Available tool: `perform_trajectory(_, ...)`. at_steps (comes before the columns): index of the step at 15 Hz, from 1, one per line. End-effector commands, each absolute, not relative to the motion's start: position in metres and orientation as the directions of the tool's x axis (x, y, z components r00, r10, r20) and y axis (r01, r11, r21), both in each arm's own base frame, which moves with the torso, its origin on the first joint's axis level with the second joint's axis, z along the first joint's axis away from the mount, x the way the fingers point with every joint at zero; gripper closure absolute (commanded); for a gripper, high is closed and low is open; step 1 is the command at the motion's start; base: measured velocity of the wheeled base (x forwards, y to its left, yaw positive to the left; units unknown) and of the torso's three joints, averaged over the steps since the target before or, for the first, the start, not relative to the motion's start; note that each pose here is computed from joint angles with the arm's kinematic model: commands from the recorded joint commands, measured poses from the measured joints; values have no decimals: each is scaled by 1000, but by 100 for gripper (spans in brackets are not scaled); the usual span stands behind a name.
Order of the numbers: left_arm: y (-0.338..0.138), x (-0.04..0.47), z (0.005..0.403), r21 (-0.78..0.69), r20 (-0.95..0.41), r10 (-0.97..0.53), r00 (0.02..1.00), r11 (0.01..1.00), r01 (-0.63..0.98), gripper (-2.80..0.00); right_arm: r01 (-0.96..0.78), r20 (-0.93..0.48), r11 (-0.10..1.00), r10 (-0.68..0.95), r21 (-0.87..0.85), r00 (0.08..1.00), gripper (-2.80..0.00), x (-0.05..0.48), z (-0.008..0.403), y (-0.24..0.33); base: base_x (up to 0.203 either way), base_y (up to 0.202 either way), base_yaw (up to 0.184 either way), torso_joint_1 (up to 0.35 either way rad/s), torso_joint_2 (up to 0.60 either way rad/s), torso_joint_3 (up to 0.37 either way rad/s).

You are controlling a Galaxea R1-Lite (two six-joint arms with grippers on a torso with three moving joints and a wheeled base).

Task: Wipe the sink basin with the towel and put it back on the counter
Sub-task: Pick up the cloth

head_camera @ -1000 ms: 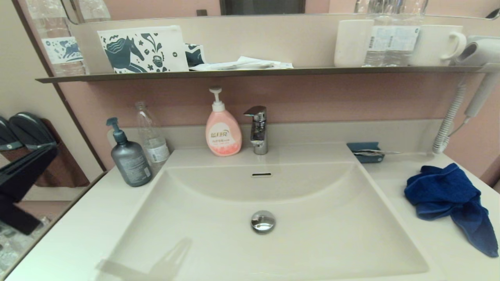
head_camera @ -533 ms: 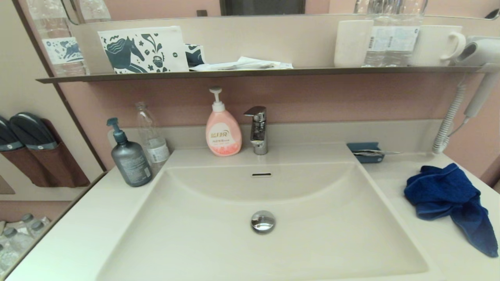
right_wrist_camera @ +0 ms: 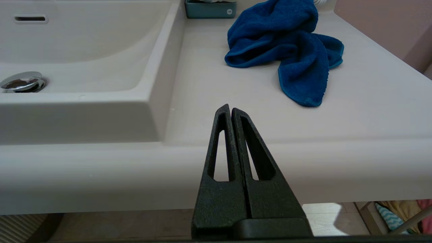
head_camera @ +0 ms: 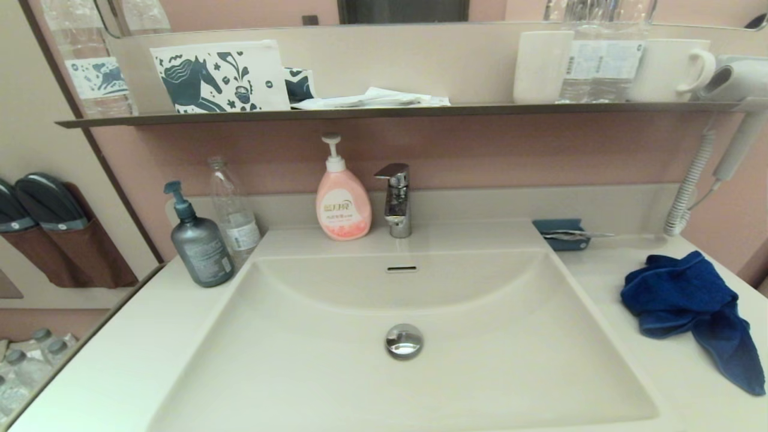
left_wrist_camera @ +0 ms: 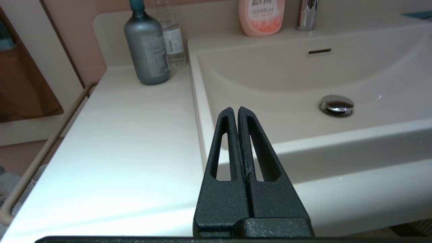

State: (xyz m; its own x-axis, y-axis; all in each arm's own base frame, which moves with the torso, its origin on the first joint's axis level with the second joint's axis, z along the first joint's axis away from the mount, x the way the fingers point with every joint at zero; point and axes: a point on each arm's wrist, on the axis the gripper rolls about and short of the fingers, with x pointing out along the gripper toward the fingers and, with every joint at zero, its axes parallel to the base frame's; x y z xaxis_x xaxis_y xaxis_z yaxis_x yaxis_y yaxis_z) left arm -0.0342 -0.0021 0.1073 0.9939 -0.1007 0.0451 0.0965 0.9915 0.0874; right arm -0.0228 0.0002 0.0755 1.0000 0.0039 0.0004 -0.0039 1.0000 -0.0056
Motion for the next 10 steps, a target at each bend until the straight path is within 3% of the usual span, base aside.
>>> perform_trajectory(1, -2, -31, 94, 89, 14, -99, 995, 991, 97, 0, -5, 0, 1000, 5, -6, 1000, 0, -23, 75, 0, 0, 0, 0, 0, 0, 0)
perform_trajectory(10, -1, -24, 75, 45, -21, -31, 999, 998, 32, 0, -5, 0, 1000, 5, -6, 1000, 0, -23, 75, 0, 0, 0, 0, 0, 0, 0)
